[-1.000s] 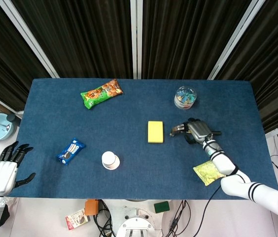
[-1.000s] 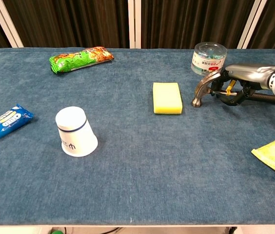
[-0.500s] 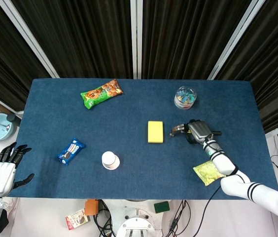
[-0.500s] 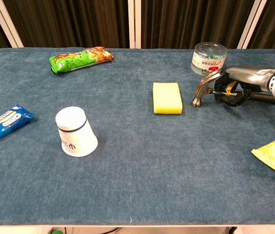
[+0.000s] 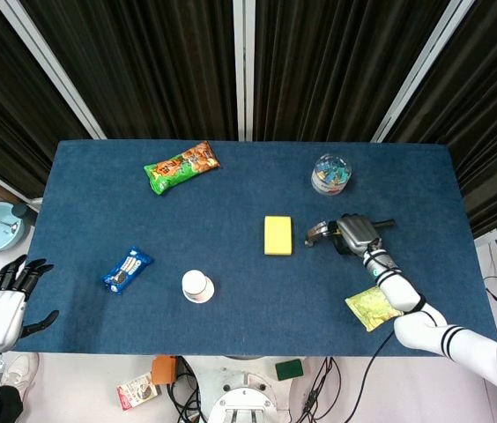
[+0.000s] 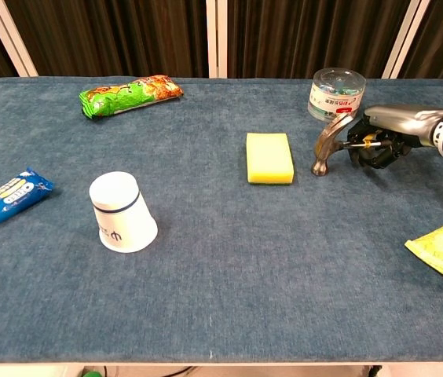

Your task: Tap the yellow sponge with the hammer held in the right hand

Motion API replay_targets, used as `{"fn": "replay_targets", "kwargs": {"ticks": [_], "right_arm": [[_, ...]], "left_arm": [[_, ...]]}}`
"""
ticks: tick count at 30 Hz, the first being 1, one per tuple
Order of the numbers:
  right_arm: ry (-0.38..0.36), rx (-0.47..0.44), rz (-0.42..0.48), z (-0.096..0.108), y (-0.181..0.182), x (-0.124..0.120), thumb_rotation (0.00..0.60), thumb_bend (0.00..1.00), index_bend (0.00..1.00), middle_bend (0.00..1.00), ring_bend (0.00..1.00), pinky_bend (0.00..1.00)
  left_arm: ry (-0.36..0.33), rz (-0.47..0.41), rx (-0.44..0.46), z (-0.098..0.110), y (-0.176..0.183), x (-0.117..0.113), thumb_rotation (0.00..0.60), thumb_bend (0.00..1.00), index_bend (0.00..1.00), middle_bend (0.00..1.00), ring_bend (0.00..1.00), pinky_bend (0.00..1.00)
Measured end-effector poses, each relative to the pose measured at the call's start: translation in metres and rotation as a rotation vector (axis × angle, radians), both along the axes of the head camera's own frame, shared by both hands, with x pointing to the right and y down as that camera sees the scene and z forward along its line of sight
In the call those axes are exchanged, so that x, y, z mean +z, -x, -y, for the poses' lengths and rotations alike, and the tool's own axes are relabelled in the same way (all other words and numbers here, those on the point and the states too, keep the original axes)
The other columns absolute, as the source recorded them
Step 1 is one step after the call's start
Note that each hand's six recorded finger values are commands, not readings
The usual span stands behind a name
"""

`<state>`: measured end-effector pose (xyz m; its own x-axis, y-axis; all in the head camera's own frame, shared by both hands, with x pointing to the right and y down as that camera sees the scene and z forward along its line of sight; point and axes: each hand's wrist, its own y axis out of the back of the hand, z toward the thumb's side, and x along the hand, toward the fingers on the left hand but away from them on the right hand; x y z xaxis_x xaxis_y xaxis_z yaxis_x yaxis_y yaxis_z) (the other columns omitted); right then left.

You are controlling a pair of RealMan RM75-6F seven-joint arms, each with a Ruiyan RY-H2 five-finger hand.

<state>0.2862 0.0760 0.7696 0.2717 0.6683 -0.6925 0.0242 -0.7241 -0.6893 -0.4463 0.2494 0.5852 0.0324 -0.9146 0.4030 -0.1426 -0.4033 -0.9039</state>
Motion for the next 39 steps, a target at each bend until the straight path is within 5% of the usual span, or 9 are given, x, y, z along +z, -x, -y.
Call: {"fn": "replay_targets", "kwargs": {"ticks": [20,32,39], "right_arm": [[-0.062,0.025,0.144,0.005,0.012,-0.025,0.6,1.0,0.96,0.81,0.72,0.83],[-0.08,-0.025,0.172,0.013,0.053,-0.052,0.6,1.0,0.98,0.85,0.79,0.9],[0.004,0.029,0.208,0.01,0.075,-0.036,0.6,1.0,0.99,0.85,0.79,0.9]], "left_arm": [[-0.006,0.003,-0.003,0.0,0.001,-0.004,0.6,0.14,0.2,0.17,0.05,0.11],[-0.006,0.007,0.0,0.0,0.0,-0.005,0.6,0.14,0.2,0.17,0.05,0.11],[0.001,0.01,-0.007,-0.001,0.002,-0.003,0.6,0.15,0.2,0.17,0.05,0.11]]}}
